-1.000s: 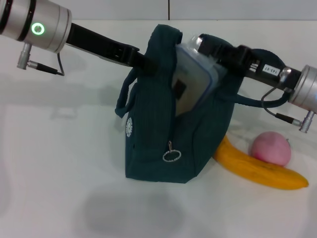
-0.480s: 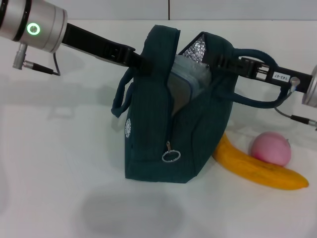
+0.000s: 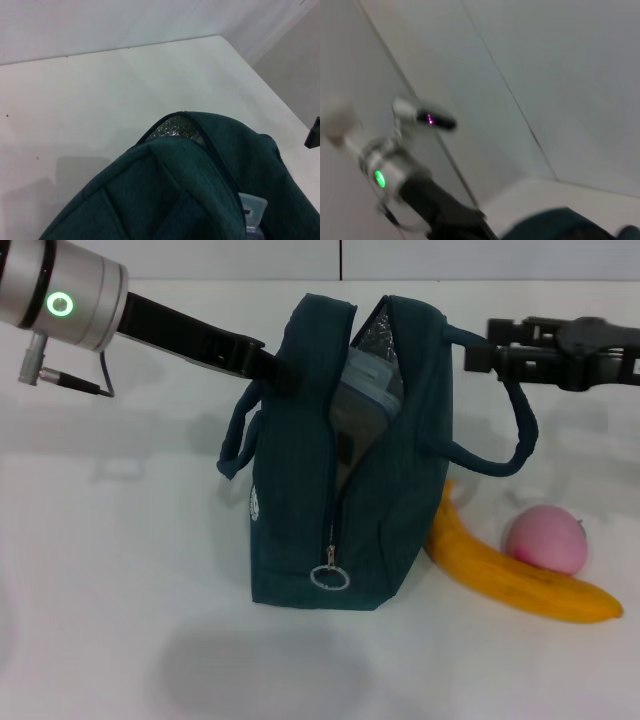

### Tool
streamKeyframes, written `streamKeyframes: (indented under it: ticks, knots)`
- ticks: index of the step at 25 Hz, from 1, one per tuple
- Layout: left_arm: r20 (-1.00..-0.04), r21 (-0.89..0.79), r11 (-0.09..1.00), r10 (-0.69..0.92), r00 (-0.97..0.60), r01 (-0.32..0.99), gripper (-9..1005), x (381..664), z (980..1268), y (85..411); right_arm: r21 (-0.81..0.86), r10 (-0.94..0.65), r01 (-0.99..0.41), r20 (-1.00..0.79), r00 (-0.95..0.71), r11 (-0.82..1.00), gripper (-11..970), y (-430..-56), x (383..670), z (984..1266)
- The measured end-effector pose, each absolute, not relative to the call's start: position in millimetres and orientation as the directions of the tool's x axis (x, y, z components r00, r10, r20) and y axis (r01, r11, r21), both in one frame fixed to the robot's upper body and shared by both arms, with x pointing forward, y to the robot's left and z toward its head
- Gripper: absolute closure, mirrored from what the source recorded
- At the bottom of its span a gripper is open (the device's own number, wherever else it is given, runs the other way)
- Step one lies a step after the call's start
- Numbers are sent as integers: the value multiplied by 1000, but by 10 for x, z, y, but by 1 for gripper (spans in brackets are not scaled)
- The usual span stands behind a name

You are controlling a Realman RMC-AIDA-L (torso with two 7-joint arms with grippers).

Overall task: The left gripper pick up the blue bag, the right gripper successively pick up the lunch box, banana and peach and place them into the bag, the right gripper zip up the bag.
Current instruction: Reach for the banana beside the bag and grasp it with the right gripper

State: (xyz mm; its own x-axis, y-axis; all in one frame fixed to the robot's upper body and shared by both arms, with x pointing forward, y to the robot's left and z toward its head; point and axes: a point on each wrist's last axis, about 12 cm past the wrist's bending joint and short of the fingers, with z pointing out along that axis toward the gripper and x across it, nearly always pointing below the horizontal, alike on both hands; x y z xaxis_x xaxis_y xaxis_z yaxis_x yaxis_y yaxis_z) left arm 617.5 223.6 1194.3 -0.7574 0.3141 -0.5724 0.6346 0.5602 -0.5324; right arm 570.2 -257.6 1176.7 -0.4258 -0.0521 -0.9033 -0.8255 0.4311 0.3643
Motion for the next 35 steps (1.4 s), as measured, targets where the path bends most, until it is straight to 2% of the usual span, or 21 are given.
streamKeyframes:
  ticks: [4,8,12,19,35]
  knots:
    - [-571,-536,562,309,-761,630,942,6172,11937,2241,208,-252,-831,-891,-379,515,192,-2506,5615,12028]
    - [-569,-538,564,306,-763,627,942,6168,11932,2248,101,-458,-822,-790,-408,560,192,-2396,5572,12168]
    - [-571,-534,567,304,-762,627,942,6174,11935,2251,46,-589,-789,-639,-495,613,192,-2290,5575,12157]
    - [-580,-524,570,306,-755,633,941,6202,11971,2240,32,-653,-784,-532,-539,620,193,-2153,5562,12065]
    - [-600,-496,586,302,-741,641,941,6265,12025,2262,210,-642,-811,-517,-566,545,194,-1796,5808,11644]
